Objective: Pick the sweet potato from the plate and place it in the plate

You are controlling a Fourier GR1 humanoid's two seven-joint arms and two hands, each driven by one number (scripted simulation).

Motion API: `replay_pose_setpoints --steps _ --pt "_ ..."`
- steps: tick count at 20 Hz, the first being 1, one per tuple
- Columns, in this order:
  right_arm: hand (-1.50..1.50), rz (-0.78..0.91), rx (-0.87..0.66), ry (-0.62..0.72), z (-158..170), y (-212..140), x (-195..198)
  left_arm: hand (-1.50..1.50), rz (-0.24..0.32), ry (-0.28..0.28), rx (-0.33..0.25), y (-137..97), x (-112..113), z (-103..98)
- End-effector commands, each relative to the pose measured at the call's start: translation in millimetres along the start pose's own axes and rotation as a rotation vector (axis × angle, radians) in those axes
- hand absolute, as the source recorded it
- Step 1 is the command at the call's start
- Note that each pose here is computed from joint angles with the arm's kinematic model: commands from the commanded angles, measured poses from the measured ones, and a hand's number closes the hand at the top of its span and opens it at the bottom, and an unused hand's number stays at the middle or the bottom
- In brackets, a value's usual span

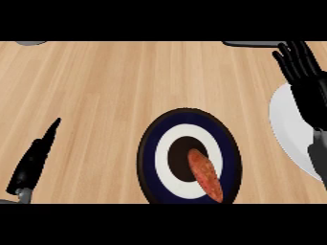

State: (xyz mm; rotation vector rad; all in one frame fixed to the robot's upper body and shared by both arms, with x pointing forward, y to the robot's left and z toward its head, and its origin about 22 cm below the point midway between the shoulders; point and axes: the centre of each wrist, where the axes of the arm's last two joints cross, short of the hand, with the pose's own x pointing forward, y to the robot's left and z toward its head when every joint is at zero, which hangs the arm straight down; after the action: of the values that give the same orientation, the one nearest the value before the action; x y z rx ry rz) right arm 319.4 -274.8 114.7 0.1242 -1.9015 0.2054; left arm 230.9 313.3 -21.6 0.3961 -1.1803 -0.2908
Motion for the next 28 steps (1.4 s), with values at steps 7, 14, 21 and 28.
replay_pose_setpoints --steps 7,14,21,28 --pt "1.5 0.29 0.695 -0.204 -42.1 53.4 59.2 0.0 0.145 -0.139 -0.009 9.2 38.6 22.5" --pt "-1.5 -0.209 0.767 -0.03 14.4 55.9 -96.0 0.0 0.291 -0.231 -0.049 4.7 82.3 -9.9" --pt "-1.5 0.042 1.013 -0.082 6.2 26.7 -98.4 0.0 0.292 -0.211 -0.02 -16.7 73.0 -28.0" --pt "-1.5 0.205 1.101 -0.106 -24.8 43.2 -80.3 0.0 0.289 -0.202 -0.023 -6.0 66.6 -38.3"
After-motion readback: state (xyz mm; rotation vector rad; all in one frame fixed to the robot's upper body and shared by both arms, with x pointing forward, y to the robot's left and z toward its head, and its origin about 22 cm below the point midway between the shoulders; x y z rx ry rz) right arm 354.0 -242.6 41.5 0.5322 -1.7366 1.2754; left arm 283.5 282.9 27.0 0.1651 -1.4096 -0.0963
